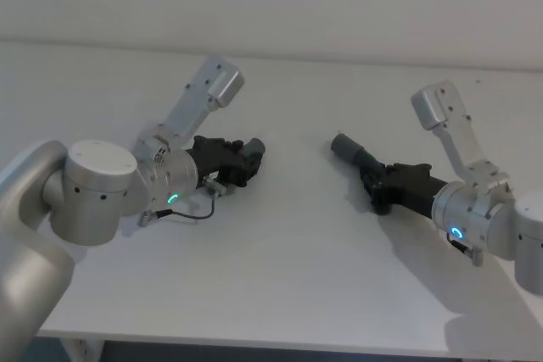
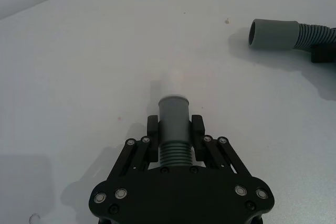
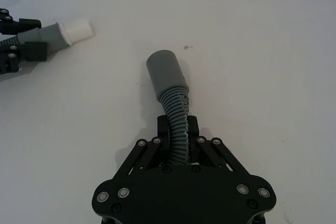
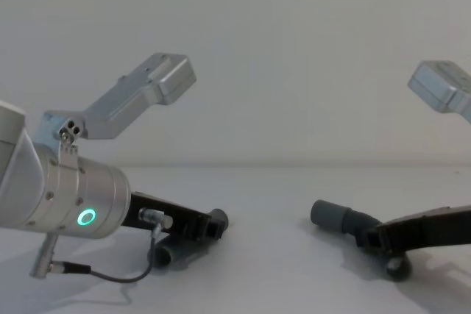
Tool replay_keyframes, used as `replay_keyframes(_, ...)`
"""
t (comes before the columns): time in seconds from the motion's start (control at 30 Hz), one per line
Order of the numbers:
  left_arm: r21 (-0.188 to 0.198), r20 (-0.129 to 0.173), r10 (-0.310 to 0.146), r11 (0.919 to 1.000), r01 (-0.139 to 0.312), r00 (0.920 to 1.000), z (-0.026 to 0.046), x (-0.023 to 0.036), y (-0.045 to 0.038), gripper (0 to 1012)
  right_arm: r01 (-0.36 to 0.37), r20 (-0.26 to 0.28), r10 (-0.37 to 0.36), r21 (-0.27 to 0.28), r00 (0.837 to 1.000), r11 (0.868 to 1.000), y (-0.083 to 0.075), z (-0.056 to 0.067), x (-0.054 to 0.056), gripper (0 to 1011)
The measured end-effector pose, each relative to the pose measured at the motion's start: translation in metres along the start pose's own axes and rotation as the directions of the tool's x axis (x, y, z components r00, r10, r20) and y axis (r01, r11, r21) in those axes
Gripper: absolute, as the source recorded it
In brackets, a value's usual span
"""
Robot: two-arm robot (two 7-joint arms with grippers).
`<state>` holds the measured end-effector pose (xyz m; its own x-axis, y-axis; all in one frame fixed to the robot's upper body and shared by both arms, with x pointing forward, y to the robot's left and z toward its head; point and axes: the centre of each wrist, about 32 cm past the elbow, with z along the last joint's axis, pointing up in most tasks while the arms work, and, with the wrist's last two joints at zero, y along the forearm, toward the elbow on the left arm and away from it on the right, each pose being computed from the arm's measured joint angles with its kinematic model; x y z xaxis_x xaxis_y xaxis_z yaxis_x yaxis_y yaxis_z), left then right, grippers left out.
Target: Use both hands to pick up one end of the pipe from the table, align the ends, and insert them.
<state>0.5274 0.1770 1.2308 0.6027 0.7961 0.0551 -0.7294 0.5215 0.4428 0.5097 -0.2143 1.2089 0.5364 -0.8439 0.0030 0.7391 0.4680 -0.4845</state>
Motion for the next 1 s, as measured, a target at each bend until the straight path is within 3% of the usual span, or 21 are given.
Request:
replay_keyframes(0.23,-0.001,0.002,0.003,1.0,-0.003,1.0,0.0003,0.0001,0.0,354,0.0,0.0,0.0,0.005,1.0,1.0,0.0,-0.001,0.0,186)
replay_keyframes(0.47,-0.029,0.027,0.019,0.9994,-0.018,0.9995,0.0039,0.0009,0.0003,354,-0.005,0.014,0.004,0.062,1.0,0.998,-0.003,-0.002,0.0,186)
replay_keyframes(0.8,-0.098,0.117,0.011,0.9952,0.0,0.9931,0.0158,0.0066,0.0032,354,-0.038,0.069,0.026,0.179,0.997,0.983,-0.01,0.0,0.006,177)
replay_keyframes(1.0,-0.13,0.186,-0.032,0.9899,0.057,0.982,0.0241,0.0133,0.0058,354,-0.093,0.121,0.065,0.239,0.99,0.967,-0.015,-0.001,0.015,177)
